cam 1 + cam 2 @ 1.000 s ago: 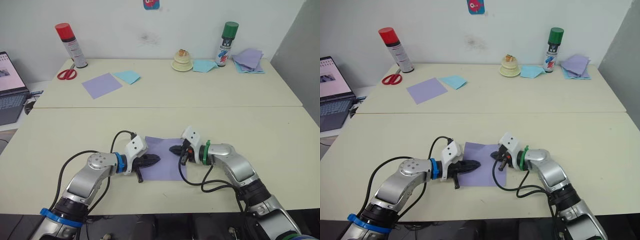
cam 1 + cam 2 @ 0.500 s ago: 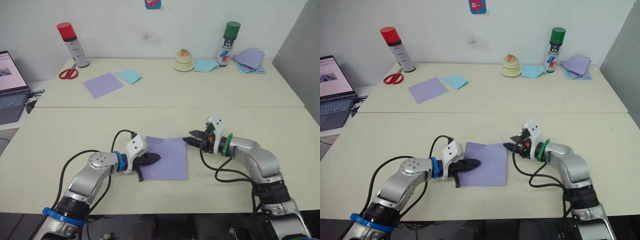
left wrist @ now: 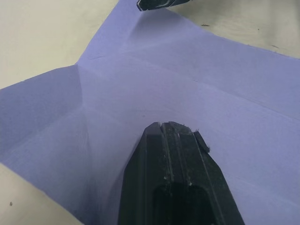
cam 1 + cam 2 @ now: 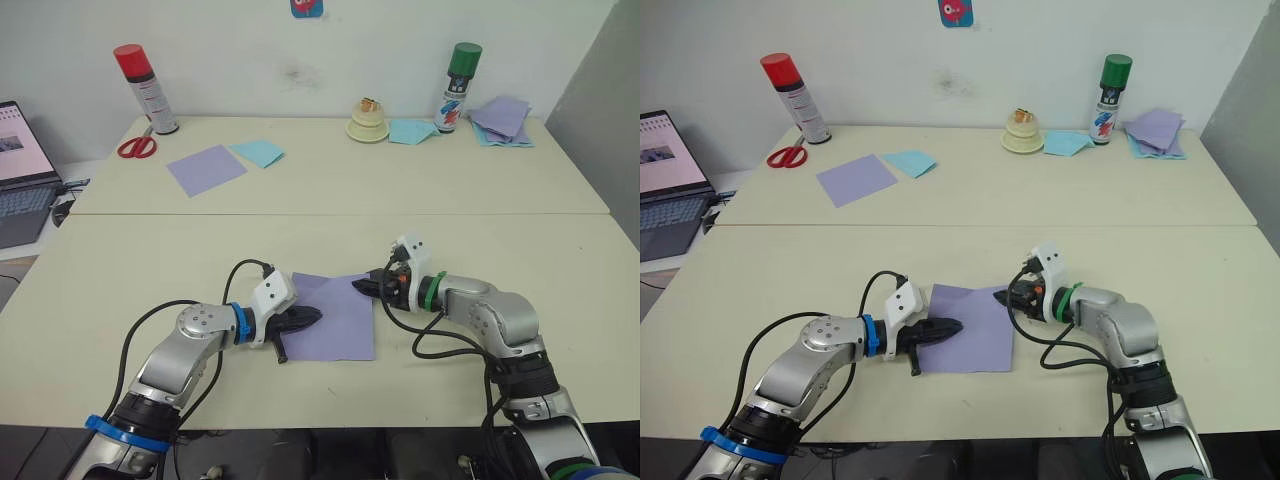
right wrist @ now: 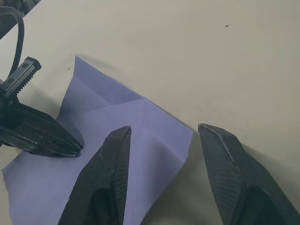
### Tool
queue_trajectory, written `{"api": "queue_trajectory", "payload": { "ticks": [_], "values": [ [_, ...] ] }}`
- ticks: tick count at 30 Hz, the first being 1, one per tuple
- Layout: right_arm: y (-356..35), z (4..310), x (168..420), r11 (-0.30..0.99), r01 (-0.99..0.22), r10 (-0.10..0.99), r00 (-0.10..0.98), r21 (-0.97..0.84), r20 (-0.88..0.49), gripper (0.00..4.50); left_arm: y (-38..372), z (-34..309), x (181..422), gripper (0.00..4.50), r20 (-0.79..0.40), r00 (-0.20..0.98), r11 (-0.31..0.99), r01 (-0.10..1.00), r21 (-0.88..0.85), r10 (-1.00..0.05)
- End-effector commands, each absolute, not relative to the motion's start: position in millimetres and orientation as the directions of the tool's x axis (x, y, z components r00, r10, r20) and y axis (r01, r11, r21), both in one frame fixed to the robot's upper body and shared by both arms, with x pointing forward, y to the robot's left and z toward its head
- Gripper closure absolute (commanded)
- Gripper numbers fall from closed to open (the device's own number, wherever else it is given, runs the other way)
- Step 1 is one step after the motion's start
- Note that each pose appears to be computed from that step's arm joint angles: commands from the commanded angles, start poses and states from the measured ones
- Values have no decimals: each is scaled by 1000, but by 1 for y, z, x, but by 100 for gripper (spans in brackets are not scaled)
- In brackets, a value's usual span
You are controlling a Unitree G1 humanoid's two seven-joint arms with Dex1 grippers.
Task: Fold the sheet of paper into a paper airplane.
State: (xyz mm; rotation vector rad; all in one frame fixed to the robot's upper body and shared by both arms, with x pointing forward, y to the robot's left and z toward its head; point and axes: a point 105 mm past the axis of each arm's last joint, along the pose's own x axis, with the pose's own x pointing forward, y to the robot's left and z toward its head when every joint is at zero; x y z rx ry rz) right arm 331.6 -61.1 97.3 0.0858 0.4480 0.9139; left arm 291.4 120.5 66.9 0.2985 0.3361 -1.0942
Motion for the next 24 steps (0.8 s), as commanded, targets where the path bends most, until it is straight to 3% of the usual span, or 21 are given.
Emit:
{"api": "queue_trajectory", "payload": {
  "ticks": [1,4,13,24],
  "values": [
    [-57,109,328,572,-796,809,507,199,-298,334,125,51,285,450,-470,401,428,902,54,-786],
    [-55,111,326,556,-818,814,501,146,-294,446,127,50,284,450,-474,401,428,902,55,-784],
    [-38,112,314,430,-893,842,451,-135,-298,449,129,50,286,450,-475,408,438,897,51,-780],
    [-24,102,305,379,-899,843,433,-218,-320,449,133,51,289,450,-480,410,441,896,53,-775]
  ]
}}
